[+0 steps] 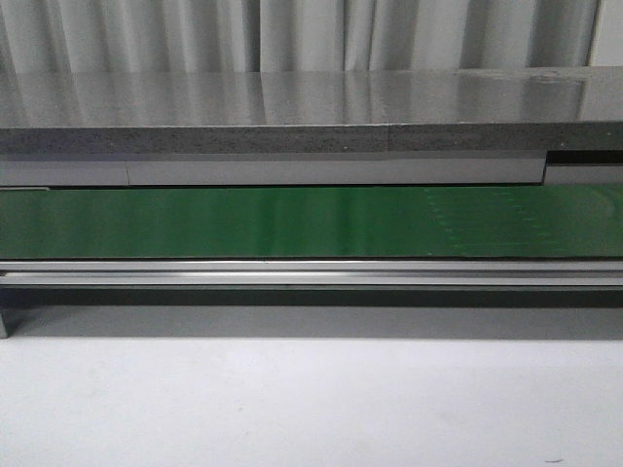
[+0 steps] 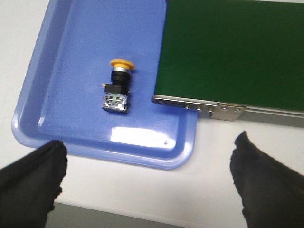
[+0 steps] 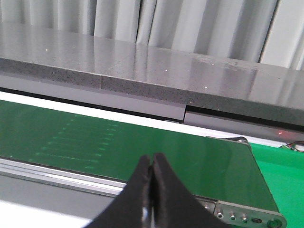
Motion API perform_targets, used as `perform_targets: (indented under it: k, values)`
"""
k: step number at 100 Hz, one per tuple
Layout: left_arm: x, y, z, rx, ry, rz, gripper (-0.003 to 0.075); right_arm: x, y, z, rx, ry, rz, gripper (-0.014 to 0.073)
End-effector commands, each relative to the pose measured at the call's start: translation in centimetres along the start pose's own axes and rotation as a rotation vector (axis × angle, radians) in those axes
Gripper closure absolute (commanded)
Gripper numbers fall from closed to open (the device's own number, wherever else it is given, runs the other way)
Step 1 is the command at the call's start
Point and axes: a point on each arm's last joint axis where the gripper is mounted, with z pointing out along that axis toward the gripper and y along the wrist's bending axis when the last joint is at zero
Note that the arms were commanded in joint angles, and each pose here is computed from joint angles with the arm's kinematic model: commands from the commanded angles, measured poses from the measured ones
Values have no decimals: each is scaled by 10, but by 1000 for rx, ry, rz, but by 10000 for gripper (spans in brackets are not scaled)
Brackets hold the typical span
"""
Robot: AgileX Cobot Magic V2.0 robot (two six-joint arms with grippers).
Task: Move button from left to right
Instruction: 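Lower the left gripper and close it on the button's black body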
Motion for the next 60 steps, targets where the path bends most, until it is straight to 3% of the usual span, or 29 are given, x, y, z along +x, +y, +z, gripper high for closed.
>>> perform_targets:
  k: [1, 34, 60]
  values:
    - [-23, 7, 10, -6, -26, -10, 90, -9, 0, -2, 8, -100, -10, 663]
    - [-64, 40, 89, 19, 124, -101, 90, -9, 0, -2, 8, -100, -10, 663]
    - [-62, 55, 150, 21, 268, -137, 90, -9, 0, -2, 8, -100, -10, 663]
